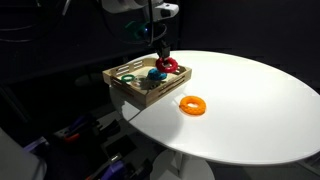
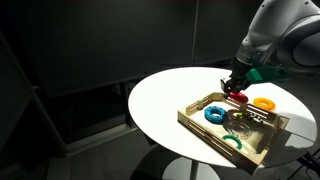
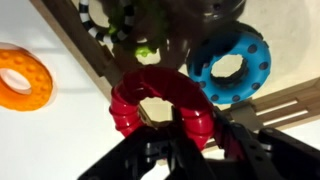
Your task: Remove the red ring from the wooden tray and put it on top of the orange ring that is on the table
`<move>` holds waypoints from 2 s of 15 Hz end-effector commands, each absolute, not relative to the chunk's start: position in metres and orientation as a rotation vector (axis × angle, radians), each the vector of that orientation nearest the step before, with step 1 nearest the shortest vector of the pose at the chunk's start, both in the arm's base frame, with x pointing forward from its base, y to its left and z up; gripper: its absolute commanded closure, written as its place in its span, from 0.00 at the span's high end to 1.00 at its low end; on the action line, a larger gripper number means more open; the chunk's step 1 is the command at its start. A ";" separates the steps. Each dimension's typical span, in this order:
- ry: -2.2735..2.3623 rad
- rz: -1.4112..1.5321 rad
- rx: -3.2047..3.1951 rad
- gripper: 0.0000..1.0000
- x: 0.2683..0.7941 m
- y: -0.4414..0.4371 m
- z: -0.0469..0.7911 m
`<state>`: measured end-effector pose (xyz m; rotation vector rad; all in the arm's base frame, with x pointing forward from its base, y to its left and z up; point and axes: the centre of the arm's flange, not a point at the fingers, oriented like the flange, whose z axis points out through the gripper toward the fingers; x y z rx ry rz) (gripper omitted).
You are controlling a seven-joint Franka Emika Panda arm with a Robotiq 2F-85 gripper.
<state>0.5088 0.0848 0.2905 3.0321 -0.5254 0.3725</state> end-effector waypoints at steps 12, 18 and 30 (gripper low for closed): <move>-0.633 0.414 2.778 0.10 0.524 -0.033 0.316; -0.626 0.344 2.738 0.10 0.501 -0.053 0.295; -0.576 0.279 2.694 0.10 0.469 -0.054 0.253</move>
